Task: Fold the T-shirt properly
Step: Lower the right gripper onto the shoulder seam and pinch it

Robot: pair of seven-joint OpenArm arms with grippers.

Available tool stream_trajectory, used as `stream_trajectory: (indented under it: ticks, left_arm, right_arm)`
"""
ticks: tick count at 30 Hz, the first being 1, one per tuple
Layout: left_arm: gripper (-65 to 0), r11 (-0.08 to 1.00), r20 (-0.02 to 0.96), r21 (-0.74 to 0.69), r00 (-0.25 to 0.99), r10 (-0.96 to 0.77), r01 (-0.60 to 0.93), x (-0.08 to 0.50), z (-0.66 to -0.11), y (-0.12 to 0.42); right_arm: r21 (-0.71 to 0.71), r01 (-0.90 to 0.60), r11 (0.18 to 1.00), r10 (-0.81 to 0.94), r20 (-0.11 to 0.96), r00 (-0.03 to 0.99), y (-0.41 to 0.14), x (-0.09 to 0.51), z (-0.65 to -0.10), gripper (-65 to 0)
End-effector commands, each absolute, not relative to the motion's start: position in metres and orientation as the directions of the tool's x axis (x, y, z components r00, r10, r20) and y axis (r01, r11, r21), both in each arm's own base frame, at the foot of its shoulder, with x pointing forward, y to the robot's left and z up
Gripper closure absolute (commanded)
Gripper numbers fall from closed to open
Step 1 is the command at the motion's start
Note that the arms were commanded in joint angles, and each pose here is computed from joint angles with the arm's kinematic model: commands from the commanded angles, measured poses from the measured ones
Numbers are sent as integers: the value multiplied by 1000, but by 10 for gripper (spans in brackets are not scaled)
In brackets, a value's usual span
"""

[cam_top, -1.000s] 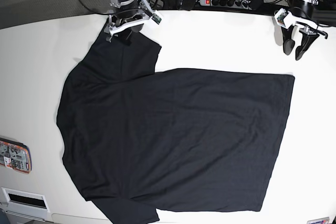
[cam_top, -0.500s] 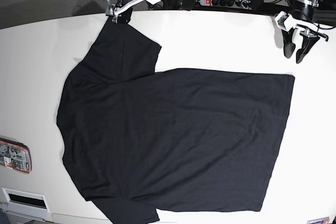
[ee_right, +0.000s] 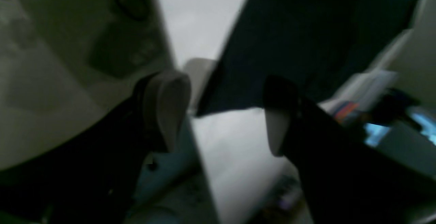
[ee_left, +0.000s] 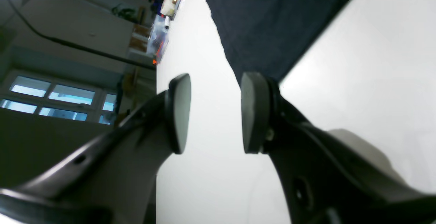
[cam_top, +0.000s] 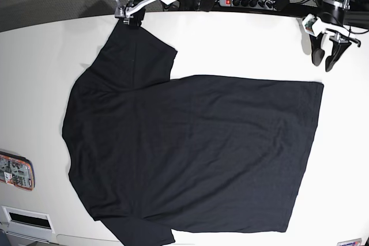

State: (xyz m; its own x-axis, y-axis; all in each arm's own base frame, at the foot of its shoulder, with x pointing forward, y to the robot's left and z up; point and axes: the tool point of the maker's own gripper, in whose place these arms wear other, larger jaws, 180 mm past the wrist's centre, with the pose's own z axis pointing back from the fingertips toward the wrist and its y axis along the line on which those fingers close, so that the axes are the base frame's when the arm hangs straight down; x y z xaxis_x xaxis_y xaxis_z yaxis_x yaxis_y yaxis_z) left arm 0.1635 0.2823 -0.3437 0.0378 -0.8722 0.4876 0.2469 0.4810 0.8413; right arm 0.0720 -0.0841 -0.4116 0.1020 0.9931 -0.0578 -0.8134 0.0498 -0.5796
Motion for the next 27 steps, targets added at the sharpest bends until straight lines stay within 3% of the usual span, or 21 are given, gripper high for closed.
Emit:
stream_trajectory:
  ticks: [1,5,13,18,27]
  left_arm:
    - [-242,463,473,856,12,-881,228,165,-334,285]
    - [-242,464,474,856,13,-881,229,165,-334,285]
    - [-242,464,474,856,12,-881,228,166,-334,285]
    - [-242,462,472,857,11,-882,229,166,-334,285]
    - [-242,460,471,857,11,-882,230,166,-334,285]
  right_arm:
    - [-578,-814,51,999,16,51,-61,71,-407,-364]
    - [-600,-798,54,999,31,44,-55,83,-404,-364]
    - [-516,-832,206,978,146,151,-48,91,-414,-364]
    - [-492,-840,229,972,166,168,-47,89,-417,-364]
    - [-440,-828,348,937,187,295,-71,94,-426,-364]
